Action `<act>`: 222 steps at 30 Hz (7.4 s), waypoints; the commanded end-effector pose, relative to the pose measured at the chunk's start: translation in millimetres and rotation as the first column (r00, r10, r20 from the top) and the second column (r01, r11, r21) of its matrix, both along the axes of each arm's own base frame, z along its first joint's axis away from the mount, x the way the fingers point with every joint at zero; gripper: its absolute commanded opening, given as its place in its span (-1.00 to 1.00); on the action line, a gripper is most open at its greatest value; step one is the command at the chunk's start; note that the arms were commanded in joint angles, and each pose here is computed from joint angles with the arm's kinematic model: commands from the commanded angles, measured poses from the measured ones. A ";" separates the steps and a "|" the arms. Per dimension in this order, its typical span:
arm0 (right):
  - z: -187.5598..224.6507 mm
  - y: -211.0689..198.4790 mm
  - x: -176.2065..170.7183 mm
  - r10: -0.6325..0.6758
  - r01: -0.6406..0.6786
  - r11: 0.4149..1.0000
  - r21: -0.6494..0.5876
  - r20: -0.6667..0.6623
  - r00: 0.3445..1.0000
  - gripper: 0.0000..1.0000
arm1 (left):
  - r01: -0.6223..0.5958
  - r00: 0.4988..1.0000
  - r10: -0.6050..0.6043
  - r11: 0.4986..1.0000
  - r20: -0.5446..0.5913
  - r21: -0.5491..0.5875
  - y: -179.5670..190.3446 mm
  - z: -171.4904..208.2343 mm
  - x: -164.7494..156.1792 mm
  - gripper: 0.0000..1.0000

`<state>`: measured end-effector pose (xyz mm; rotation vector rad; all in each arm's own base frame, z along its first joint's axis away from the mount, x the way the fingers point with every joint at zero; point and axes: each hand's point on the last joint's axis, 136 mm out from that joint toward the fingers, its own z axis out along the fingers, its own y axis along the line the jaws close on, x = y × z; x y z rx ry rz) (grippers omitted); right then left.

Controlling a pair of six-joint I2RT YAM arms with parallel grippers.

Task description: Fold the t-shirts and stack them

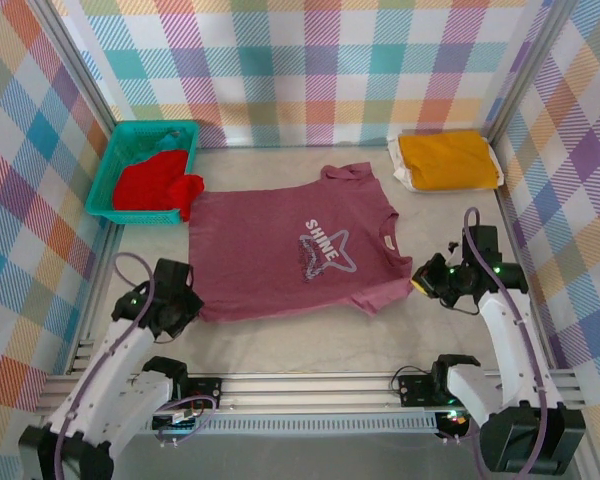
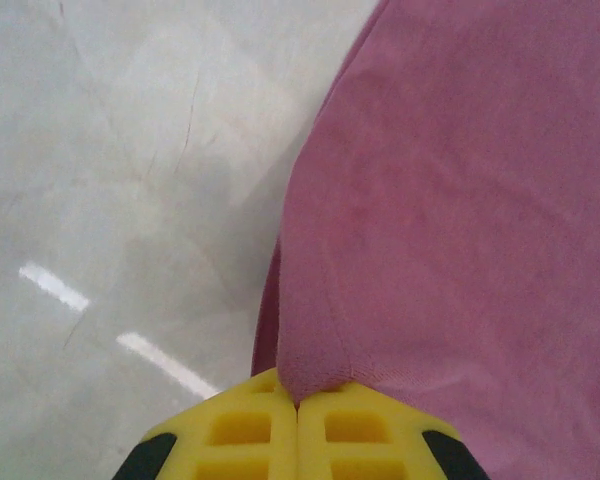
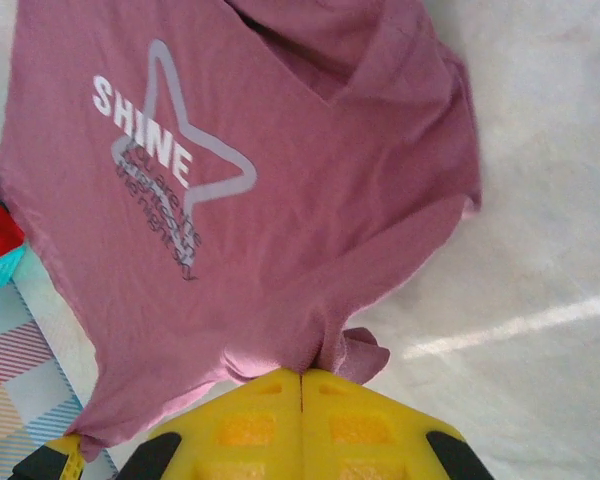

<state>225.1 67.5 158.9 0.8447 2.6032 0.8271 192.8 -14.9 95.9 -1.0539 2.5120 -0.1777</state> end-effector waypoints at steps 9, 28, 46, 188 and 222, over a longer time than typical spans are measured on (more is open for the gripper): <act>18.3 -0.7 59.9 0.050 -0.049 0.999 -0.012 0.127 0.991 -1.00 | 0.095 0.992 -0.098 0.995 0.079 0.038 9.6 22.4 52.8 -1.00; 18.1 3.9 1.6 0.092 -0.091 0.996 -0.014 0.044 0.995 -0.98 | 0.118 0.992 -0.114 0.988 0.047 -0.100 -11.3 31.7 15.0 -1.00; -11.0 10.2 -29.7 0.132 -0.131 0.991 0.019 -0.082 0.988 -0.52 | 0.057 0.993 -0.078 0.973 -0.085 -0.225 -26.5 8.2 -19.4 -0.20; 38.0 34.6 -25.9 0.148 -0.149 0.987 0.063 0.025 0.989 -1.00 | -0.127 0.990 0.136 0.964 0.023 -0.235 4.9 11.5 -5.0 -1.00; 9.0 43.1 191.7 0.168 -0.169 0.986 0.008 0.080 0.983 -0.62 | 0.012 0.998 -0.007 0.997 -0.064 0.079 74.4 -9.7 176.4 -0.11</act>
